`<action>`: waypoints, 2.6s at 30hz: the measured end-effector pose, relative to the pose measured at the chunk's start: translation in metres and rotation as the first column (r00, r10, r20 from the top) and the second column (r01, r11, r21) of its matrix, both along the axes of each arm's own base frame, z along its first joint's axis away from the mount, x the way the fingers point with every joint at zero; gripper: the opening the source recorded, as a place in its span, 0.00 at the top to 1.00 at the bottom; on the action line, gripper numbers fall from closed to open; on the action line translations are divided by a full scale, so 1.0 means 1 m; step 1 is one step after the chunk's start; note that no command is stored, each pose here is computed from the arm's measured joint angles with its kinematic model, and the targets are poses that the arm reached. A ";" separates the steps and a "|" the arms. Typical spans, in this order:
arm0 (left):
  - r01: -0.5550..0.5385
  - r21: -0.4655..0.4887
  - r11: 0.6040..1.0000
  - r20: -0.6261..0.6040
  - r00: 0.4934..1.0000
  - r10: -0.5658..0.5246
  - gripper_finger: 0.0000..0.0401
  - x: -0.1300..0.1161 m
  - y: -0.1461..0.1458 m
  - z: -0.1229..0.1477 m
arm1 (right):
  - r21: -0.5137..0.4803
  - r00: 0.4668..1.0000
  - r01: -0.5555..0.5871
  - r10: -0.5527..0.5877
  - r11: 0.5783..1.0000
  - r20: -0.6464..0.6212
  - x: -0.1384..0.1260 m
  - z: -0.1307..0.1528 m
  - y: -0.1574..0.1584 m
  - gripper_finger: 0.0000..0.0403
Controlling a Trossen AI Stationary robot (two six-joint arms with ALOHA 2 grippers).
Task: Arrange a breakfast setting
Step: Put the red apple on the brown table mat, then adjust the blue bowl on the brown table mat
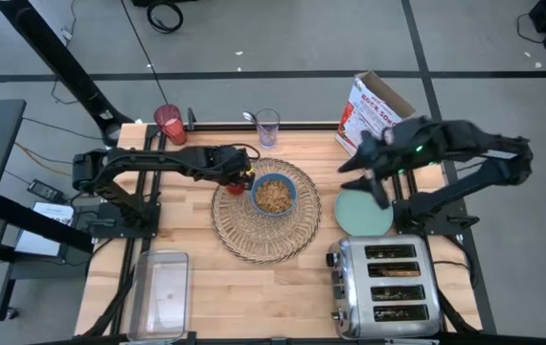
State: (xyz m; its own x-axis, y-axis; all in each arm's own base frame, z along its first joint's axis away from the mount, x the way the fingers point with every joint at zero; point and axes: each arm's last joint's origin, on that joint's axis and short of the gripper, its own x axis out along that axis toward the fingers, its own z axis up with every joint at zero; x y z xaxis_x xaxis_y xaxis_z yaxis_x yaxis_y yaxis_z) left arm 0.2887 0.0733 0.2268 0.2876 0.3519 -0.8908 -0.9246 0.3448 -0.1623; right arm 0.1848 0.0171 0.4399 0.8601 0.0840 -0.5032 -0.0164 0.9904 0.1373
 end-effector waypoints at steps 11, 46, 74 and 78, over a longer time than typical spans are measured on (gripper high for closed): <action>-0.001 0.000 1.000 -0.004 1.000 0.001 0.92 0.000 -0.001 0.000 | -0.086 0.990 -0.084 0.073 0.993 -0.122 0.049 -0.028 0.027 0.49; 0.013 -0.030 0.999 0.039 0.999 -0.012 0.60 -0.010 -0.004 0.026 | -0.271 0.840 -0.231 0.051 0.934 -0.541 0.179 -0.175 0.040 0.47; 0.094 0.104 0.990 0.227 0.967 -0.115 0.60 -0.061 -0.045 0.104 | -0.216 0.719 -0.359 0.121 0.908 -0.684 0.209 -0.242 -0.003 0.97; 0.090 0.117 0.989 0.219 0.969 -0.114 0.60 -0.061 -0.045 0.104 | -0.230 0.731 -0.380 0.138 0.896 -0.668 0.207 -0.235 0.009 0.95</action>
State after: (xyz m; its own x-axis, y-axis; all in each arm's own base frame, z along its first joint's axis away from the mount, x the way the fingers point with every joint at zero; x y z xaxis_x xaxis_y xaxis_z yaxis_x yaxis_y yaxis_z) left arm 0.2277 0.0287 0.3307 0.5151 0.3987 -0.7588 -0.8276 0.4616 -0.3193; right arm 0.3918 0.0260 0.2054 0.3114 -0.0180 -0.9501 -0.3104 0.9431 -0.1195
